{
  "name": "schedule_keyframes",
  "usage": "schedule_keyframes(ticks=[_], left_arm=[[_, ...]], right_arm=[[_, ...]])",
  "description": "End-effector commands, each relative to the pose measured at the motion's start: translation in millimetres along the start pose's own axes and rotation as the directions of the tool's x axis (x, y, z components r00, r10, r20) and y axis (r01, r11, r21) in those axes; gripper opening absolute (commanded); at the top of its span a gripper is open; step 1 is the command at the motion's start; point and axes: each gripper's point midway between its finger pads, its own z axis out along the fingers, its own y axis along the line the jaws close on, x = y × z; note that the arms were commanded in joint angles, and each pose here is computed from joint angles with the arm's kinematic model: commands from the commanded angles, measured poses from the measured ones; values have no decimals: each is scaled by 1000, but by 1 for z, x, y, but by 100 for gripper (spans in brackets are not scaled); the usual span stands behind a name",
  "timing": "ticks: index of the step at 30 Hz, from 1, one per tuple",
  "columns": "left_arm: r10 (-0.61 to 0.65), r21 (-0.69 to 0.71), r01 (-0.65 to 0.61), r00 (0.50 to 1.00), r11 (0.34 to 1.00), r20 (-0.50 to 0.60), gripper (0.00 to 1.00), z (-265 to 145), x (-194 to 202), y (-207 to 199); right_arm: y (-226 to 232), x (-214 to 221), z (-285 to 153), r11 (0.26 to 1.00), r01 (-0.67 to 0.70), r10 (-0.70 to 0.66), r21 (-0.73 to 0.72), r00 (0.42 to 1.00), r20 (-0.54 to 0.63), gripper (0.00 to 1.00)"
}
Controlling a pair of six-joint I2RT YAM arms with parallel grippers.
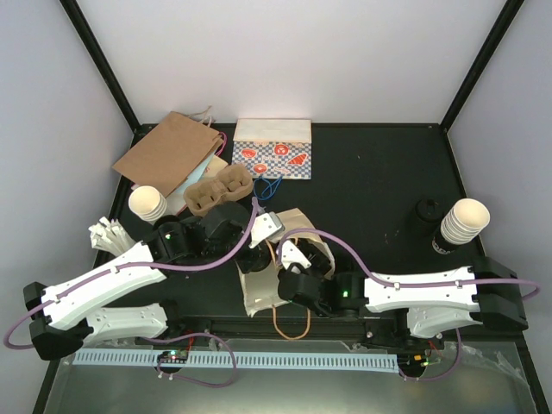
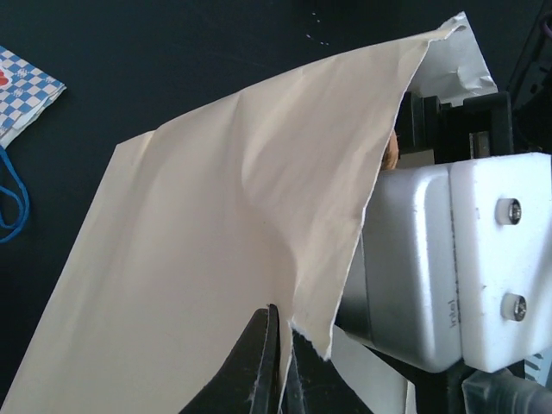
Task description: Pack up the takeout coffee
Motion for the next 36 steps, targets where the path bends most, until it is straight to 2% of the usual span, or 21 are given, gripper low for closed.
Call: schedule_keyframes(ticks=[1,5,16,26,36], left_arm=[[-34,-12,35,998,999,50,2,-12,-19,0],[-34,-9,34,998,999,60,2,-14,-22,0],[-39,8,38,997,999,70,1,-15,-25,-3],[-46,31,43,995,999,87,2,-13,-31,-7],[-41,46,38,997,998,66,2,-12,-24,-10]], right_arm=[[-1,0,-2,997,-69,69,-20,997,25,38],[2,5,-1,997,-61,63,-41,996,56,39],[6,18,6,998,-64,65,-28,997,47,37],[4,8,5,995,-97,100,-33,989,106,38],[5,4,12,994,-103,107,-45,989,104,37]])
